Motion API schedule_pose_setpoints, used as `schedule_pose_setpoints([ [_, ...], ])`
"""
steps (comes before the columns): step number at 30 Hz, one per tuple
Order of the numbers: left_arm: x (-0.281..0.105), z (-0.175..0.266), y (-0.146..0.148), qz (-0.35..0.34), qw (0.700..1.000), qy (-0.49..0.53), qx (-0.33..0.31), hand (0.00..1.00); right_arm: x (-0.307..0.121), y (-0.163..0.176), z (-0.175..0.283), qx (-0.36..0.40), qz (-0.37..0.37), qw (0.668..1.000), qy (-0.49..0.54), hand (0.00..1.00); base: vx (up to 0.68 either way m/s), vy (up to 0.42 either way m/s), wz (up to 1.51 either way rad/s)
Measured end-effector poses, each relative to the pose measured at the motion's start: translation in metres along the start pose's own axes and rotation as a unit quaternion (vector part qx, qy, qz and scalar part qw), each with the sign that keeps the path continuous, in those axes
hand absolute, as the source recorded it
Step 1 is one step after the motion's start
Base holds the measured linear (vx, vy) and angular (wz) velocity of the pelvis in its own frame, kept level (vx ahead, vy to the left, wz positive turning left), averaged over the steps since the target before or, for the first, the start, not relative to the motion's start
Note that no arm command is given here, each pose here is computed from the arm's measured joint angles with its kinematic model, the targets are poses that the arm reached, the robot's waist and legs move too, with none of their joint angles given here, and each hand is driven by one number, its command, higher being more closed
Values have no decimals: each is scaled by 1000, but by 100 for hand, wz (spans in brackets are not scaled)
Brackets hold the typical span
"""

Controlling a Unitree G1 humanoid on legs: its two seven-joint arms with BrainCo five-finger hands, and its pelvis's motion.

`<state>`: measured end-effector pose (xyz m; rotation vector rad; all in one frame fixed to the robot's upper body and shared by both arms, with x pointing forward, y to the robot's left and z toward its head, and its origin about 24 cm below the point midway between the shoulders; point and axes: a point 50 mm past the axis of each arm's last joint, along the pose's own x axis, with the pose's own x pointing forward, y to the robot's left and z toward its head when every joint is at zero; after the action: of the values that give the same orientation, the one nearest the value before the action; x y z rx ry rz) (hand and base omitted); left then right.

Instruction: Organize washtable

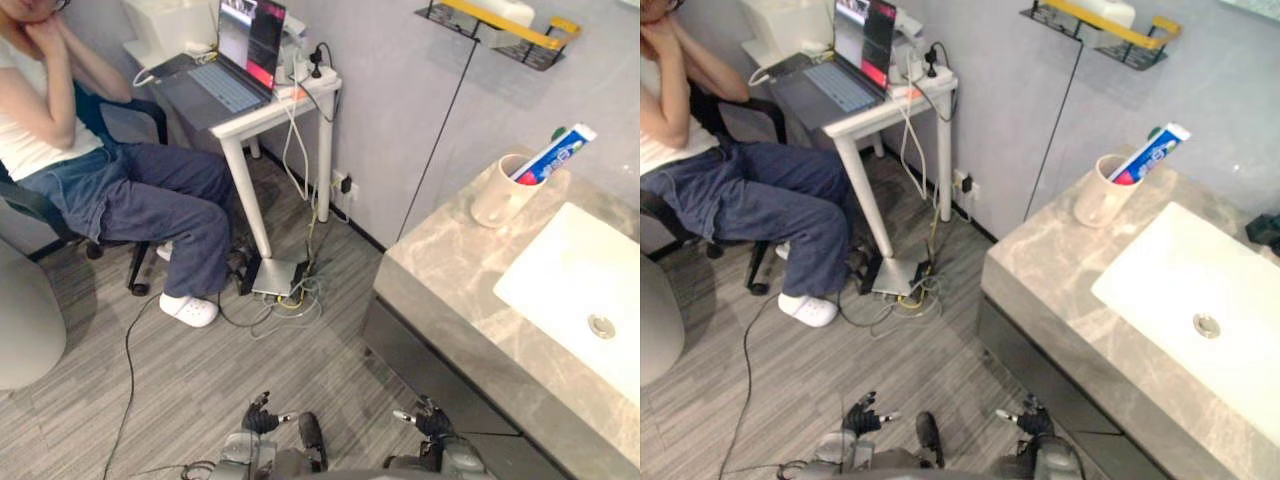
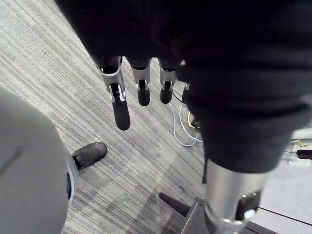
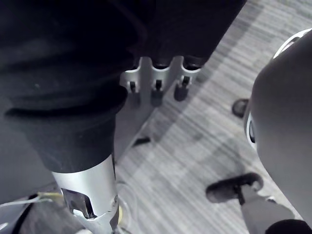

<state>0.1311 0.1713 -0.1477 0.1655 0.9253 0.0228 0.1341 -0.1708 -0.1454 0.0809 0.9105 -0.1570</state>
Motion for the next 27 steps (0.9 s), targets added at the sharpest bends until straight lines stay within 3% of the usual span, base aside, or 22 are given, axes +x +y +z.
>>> schedule_pose_setpoints([
  [6, 0, 2, -3, -3, 1000, -5, -5, 0, -1, 6, -6, -29, 15, 999, 14, 0, 99, -21, 59],
  [19, 1, 8, -8, -7, 1000, -14, -22, 0, 5, 32, 14, -54, 64, 996, -15, 0, 147, -74, 134],
  [27, 3, 18, -22, -31, 999, -27, -10, 0, 10, 21, 27, -68, 51, 996, -28, 0, 10, 4, 80],
])
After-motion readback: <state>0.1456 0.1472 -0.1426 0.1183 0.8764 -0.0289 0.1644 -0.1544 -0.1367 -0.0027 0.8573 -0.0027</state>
